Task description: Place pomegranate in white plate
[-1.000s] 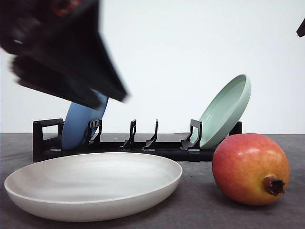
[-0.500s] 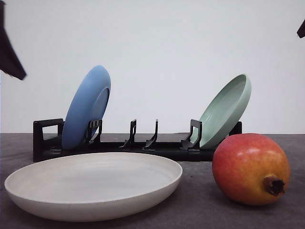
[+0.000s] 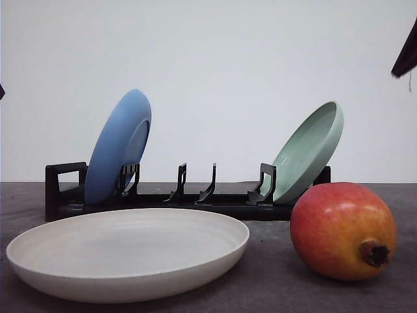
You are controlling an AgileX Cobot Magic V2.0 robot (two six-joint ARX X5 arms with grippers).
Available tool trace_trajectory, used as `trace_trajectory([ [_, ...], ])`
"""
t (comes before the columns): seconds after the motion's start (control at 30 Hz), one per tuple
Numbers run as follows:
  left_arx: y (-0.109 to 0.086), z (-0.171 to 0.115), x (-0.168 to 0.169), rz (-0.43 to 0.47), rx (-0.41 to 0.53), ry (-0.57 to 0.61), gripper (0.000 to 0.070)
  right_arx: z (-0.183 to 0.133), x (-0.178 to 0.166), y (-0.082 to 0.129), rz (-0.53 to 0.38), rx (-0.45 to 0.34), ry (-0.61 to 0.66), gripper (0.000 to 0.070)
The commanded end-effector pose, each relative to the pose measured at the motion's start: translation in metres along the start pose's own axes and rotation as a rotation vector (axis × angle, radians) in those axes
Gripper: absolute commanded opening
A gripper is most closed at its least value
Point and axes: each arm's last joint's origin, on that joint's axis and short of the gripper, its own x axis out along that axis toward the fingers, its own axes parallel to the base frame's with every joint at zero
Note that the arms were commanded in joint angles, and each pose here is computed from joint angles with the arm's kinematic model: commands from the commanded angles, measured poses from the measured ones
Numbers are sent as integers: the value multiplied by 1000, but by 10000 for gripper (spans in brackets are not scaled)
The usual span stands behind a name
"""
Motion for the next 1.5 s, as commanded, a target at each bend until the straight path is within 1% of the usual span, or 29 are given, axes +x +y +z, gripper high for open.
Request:
trace_trajectory([
  [0.0,0,4,-1,2,9,-14,354,9,3,5,-7,2,34,430],
  [0.07,0,3,-1,2,9,-14,354,15,11,8,-19,-2,85,448],
  [0.23,0,3,-1,2,9,-13,354,26,37,18,-29,-27,208,455],
  [0.27,0,3,-1,2,9,-13,354,28,43,20,-29,-32,234,468],
  [0.3,0,3,-1,2,9,-13,354,28,49,22,-30,-36,261,489],
  [0.4,0,3,-1,2,9,-13,354,28,69,25,-58,-47,335,596],
  [0.43,0,3,-1,2,9,-13,354,26,75,25,-75,-50,355,616],
  [0.53,0,3,-1,2,9,-13,354,22,92,26,-116,-55,408,637],
  [0.63,0,3,-1,2,9,-13,353,19,105,27,-124,-46,441,692],
  [0.67,0,4,-1,2,9,-13,353,19,109,27,-123,-44,445,700],
  [0.87,0,4,-1,2,9,-14,353,16,126,32,-115,-28,454,700],
  [1.1,0,4,-1,4,11,-20,353,9,137,36,-125,-22,501,697],
  [1.23,0,4,-1,5,11,-20,353,6,141,36,-134,-19,520,596],
  [1.27,0,4,-1,6,11,-20,353,5,141,36,-136,-18,524,580],
  [1.37,0,4,-1,18,11,-21,353,5,141,35,-141,-16,534,564],
  [1.47,0,4,-1,21,10,-21,353,4,140,35,-145,-15,542,510],
])
